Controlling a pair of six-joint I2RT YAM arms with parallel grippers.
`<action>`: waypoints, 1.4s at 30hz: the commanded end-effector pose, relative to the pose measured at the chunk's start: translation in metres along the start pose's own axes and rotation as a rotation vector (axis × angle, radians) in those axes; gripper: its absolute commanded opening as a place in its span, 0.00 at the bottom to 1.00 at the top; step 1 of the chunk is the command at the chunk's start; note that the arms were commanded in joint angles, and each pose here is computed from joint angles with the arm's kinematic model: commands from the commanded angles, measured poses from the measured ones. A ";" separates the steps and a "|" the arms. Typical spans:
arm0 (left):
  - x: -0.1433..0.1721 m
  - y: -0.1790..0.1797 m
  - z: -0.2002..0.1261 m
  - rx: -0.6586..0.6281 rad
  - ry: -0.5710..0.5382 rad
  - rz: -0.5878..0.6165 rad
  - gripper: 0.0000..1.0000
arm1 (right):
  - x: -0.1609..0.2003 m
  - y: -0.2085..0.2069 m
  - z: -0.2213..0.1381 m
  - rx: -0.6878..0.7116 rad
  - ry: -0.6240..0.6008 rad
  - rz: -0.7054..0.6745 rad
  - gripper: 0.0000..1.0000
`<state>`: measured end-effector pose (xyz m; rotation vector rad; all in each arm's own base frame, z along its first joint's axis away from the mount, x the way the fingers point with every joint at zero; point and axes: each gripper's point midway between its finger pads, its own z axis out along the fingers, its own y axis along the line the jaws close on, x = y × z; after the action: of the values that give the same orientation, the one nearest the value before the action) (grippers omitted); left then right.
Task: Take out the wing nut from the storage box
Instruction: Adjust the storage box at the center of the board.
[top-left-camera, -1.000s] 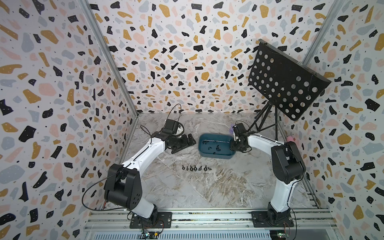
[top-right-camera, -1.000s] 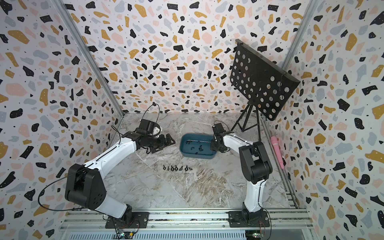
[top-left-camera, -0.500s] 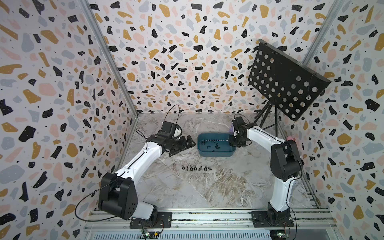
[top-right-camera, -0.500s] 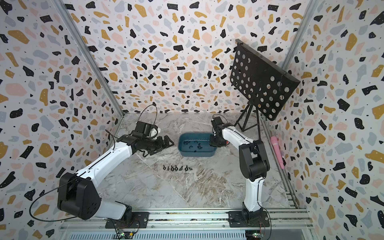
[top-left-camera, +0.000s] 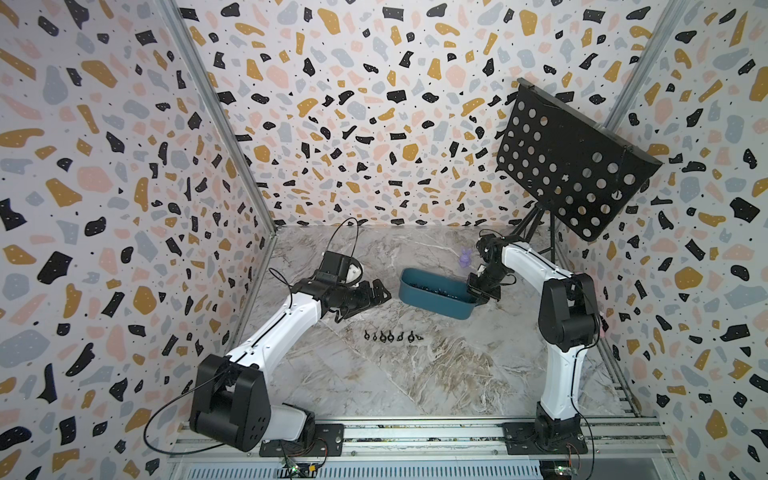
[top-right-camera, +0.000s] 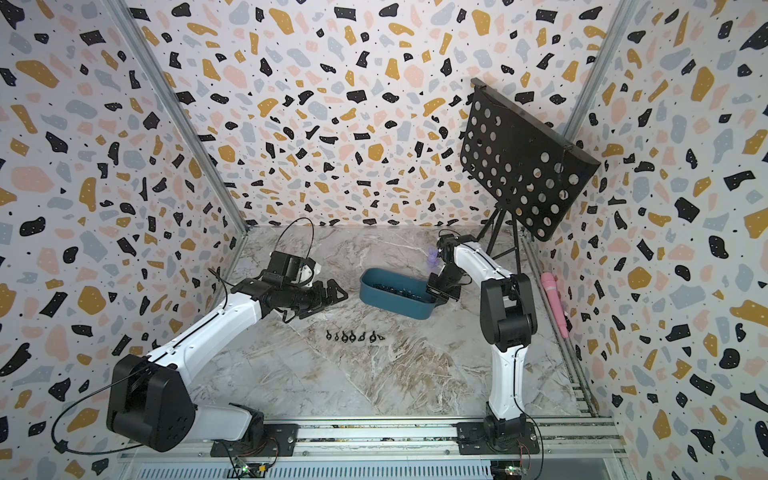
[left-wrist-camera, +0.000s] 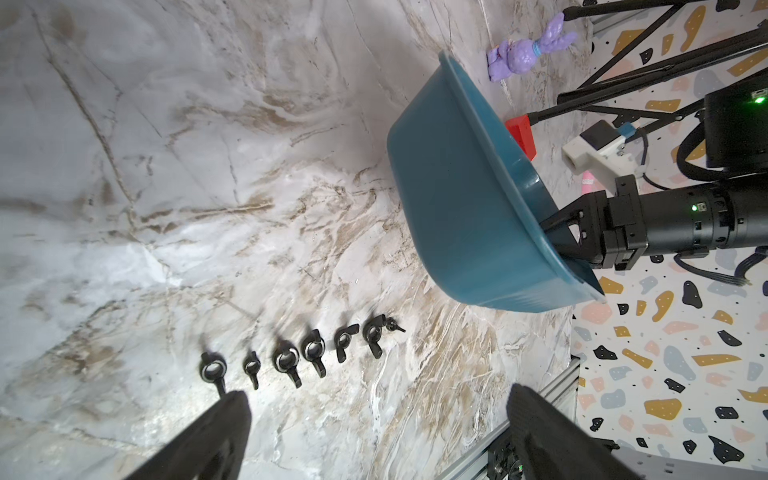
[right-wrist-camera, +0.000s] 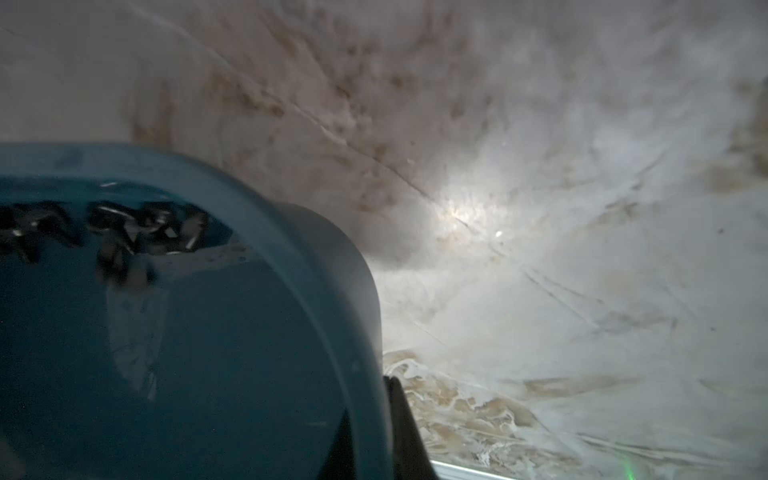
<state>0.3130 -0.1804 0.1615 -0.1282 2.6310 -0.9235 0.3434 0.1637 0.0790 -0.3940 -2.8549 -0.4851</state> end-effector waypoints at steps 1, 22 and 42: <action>-0.006 -0.009 -0.006 0.038 -0.033 0.039 1.00 | 0.016 0.009 -0.016 -0.039 0.022 0.012 0.00; -0.016 -0.016 -0.017 0.022 -0.065 0.030 1.00 | -0.046 -0.030 -0.037 0.096 -0.561 -0.121 0.00; -0.014 -0.017 -0.028 0.013 -0.088 0.033 1.00 | -0.048 -0.038 0.004 0.064 -0.558 -0.197 0.18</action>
<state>0.3121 -0.1768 0.1833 -0.1274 2.5771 -0.9137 0.3753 0.1132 0.0489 -0.2954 -3.4511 -0.3022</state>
